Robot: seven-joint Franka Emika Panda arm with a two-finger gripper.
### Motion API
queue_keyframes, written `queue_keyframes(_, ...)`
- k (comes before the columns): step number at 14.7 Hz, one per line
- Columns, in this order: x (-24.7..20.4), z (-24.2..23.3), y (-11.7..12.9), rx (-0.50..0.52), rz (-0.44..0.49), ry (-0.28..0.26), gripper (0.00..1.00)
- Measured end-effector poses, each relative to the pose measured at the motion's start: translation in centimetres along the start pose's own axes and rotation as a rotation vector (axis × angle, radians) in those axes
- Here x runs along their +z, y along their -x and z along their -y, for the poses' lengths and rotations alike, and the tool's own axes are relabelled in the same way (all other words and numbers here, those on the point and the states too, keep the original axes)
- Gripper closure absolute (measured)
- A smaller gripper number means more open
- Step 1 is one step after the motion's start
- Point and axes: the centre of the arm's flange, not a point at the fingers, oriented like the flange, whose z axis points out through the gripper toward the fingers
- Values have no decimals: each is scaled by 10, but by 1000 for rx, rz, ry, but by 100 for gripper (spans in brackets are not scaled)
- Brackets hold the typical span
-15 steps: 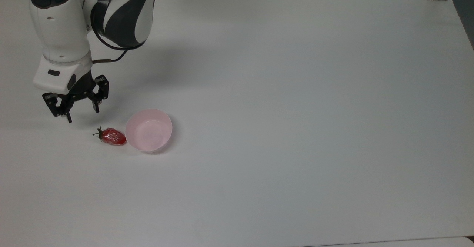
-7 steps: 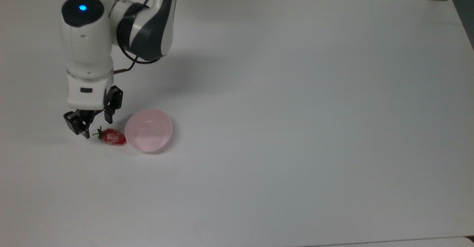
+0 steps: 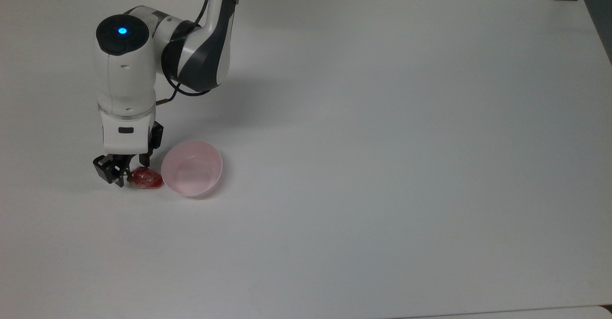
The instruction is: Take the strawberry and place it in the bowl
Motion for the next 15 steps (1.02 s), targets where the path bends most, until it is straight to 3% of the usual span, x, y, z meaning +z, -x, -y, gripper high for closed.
queue_keyframes(3, 2, 1, 0, -38, 25, 4, 47)
queue_keyframes(4, 4, 2, -1, -52, 36, 6, 56)
queue_keyframes(15, 10, 6, -7, -80, 44, -1, 66)
